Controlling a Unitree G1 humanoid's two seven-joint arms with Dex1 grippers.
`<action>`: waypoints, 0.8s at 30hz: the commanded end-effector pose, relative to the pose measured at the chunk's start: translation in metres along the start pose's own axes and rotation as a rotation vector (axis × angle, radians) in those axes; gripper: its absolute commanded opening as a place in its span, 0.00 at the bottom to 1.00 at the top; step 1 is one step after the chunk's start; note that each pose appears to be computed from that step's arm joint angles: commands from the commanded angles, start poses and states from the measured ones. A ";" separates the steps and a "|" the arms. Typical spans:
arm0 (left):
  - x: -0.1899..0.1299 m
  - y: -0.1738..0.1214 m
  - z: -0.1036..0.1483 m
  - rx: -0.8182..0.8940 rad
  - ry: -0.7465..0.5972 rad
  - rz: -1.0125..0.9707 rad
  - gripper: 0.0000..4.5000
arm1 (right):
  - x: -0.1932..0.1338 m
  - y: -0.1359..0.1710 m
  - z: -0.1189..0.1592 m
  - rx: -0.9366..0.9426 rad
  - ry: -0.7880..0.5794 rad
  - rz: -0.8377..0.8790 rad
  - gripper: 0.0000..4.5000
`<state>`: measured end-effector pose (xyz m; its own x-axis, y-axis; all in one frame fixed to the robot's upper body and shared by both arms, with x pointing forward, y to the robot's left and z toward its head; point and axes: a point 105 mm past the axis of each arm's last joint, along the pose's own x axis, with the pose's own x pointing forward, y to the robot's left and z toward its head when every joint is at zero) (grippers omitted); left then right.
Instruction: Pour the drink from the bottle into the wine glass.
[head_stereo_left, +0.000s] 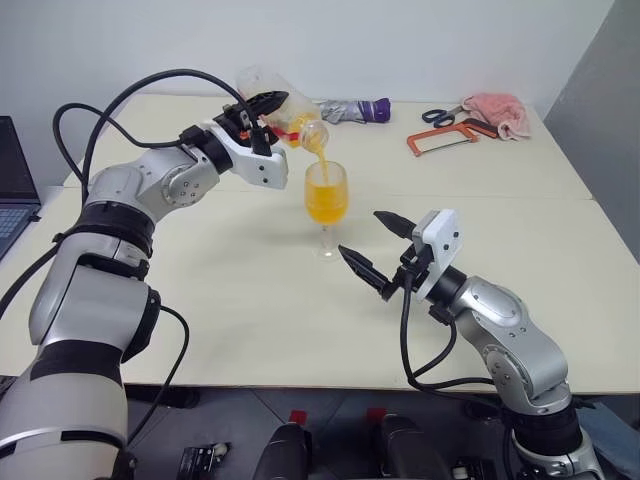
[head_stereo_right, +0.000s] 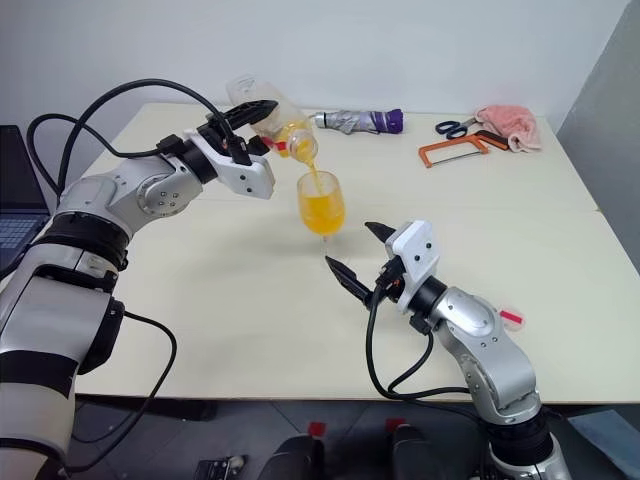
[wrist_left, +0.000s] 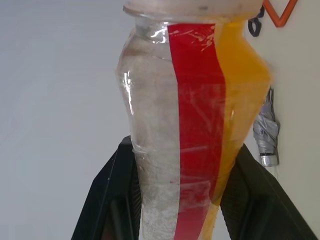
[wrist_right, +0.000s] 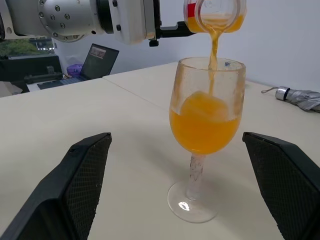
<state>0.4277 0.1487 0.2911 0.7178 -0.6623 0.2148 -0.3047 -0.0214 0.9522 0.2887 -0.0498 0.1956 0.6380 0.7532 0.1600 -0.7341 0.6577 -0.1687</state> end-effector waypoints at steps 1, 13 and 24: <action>0.001 0.023 -0.006 0.029 0.009 0.059 0.37 | -0.001 0.005 0.014 -0.022 -0.056 0.014 1.00; 0.001 0.023 -0.006 0.012 0.013 0.061 0.37 | -0.001 0.006 0.013 -0.021 -0.053 0.021 1.00; 0.004 0.015 -0.004 -0.274 0.041 0.092 0.37 | 0.001 0.004 0.017 -0.035 -0.068 0.014 1.00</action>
<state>0.4300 0.1440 0.2949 0.7239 -0.6426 0.2509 -0.1973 0.1555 0.9679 0.2883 -0.0490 0.1954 0.6359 0.7550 0.1599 -0.7362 0.6556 -0.1678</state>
